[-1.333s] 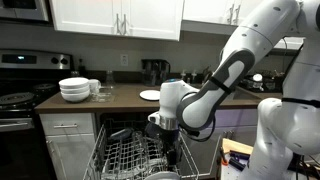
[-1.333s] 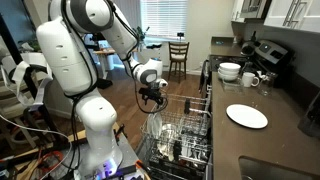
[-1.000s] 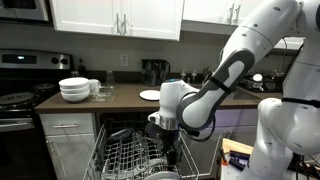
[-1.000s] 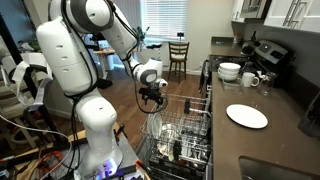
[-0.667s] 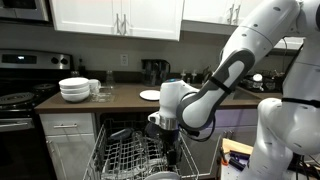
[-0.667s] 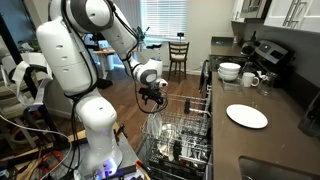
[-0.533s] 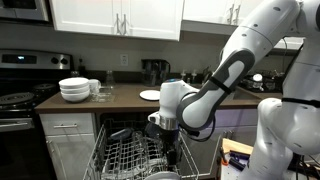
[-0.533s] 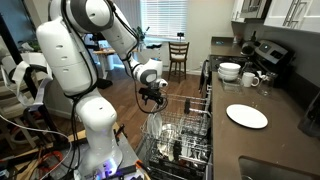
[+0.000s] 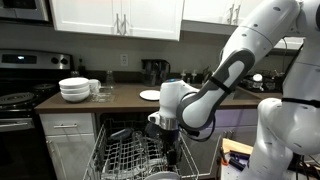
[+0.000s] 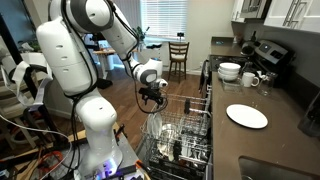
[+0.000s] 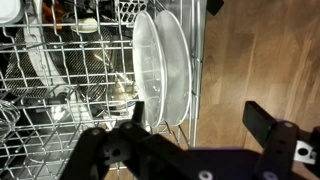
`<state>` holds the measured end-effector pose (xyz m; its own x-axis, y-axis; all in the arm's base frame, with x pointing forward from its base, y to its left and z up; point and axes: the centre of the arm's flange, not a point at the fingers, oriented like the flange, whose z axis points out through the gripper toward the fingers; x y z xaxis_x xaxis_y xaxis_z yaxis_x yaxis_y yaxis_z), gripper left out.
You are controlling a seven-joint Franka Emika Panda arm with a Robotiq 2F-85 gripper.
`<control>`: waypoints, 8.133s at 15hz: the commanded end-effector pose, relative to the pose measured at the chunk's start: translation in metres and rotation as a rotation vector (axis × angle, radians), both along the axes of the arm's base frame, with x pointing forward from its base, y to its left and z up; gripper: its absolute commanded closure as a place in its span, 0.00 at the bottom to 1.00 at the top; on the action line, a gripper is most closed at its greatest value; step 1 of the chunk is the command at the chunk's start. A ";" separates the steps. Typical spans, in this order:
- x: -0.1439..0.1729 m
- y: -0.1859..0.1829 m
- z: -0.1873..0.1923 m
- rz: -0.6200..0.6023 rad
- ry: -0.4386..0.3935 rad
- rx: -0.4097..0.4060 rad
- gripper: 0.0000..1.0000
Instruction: Take the two plates out of the dishwasher and stack them on the plate on the counter
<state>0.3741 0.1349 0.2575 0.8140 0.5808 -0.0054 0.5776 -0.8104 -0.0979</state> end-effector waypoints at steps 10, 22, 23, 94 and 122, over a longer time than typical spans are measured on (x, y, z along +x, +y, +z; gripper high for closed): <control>0.028 -0.007 -0.011 0.017 -0.027 -0.044 0.00; 0.047 0.002 -0.083 0.000 -0.016 -0.062 0.00; 0.047 0.003 -0.087 0.000 -0.014 -0.067 0.01; 0.063 -0.038 0.116 -0.034 -0.298 -0.466 0.98; 0.066 -0.053 0.108 -0.135 -0.518 -0.801 0.98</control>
<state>0.4393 0.0844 0.3670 0.8825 0.4701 0.0135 0.3145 -0.6114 0.7261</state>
